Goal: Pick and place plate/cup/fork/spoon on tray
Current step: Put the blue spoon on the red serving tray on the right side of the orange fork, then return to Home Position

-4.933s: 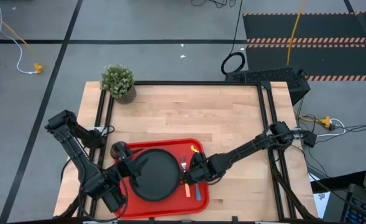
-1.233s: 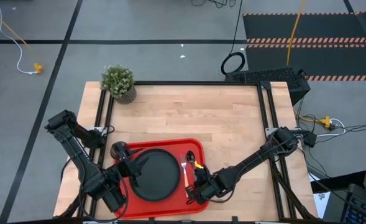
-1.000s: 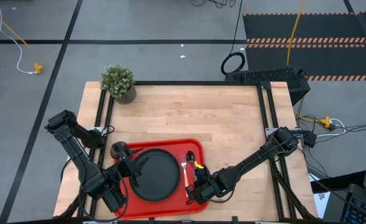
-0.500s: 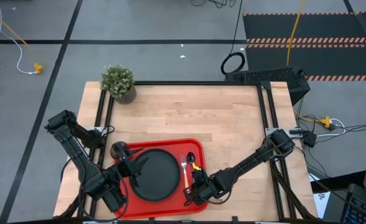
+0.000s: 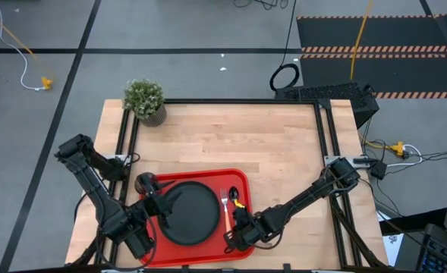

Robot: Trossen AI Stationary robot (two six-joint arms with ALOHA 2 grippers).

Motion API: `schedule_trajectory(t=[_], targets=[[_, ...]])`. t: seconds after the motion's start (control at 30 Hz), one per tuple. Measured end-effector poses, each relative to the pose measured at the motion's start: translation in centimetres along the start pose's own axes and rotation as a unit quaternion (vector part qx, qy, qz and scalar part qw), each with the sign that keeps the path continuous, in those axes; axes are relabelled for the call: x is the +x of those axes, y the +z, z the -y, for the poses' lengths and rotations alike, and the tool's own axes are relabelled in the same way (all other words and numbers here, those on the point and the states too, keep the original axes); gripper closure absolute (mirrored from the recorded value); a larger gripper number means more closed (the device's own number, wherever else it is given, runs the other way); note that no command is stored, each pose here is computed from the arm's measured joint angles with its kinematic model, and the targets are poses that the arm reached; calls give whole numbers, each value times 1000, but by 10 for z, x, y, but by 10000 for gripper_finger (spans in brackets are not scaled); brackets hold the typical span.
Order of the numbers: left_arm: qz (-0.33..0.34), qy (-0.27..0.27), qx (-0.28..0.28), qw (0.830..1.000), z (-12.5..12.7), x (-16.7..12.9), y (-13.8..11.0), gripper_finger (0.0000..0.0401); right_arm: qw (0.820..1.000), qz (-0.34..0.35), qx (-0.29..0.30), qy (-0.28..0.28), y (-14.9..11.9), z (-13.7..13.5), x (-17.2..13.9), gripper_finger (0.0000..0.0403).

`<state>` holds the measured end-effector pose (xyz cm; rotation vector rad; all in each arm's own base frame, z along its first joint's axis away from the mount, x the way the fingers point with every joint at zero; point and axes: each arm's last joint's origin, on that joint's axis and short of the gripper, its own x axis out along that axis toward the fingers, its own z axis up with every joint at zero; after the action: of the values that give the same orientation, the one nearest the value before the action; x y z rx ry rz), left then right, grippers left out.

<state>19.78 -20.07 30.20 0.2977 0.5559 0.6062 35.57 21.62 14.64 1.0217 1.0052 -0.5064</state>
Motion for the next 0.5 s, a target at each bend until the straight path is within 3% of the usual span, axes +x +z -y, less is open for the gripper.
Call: schedule_trajectory(t=[0.3, 0.4, 0.5], targets=[[5, -12, 22, 1000, 1, -8, -2, 201, 986, 12, -160, 55, 9, -14, -43, 351], [8, -17, 17, 1000, -4, -11, -1, 201, 964, 33, -251, 81, 14, -19, -70, 351], [12, -27, 9, 1000, -10, -16, 1, 201, 922, 84, -367, 90, 20, -23, -95, 351]])
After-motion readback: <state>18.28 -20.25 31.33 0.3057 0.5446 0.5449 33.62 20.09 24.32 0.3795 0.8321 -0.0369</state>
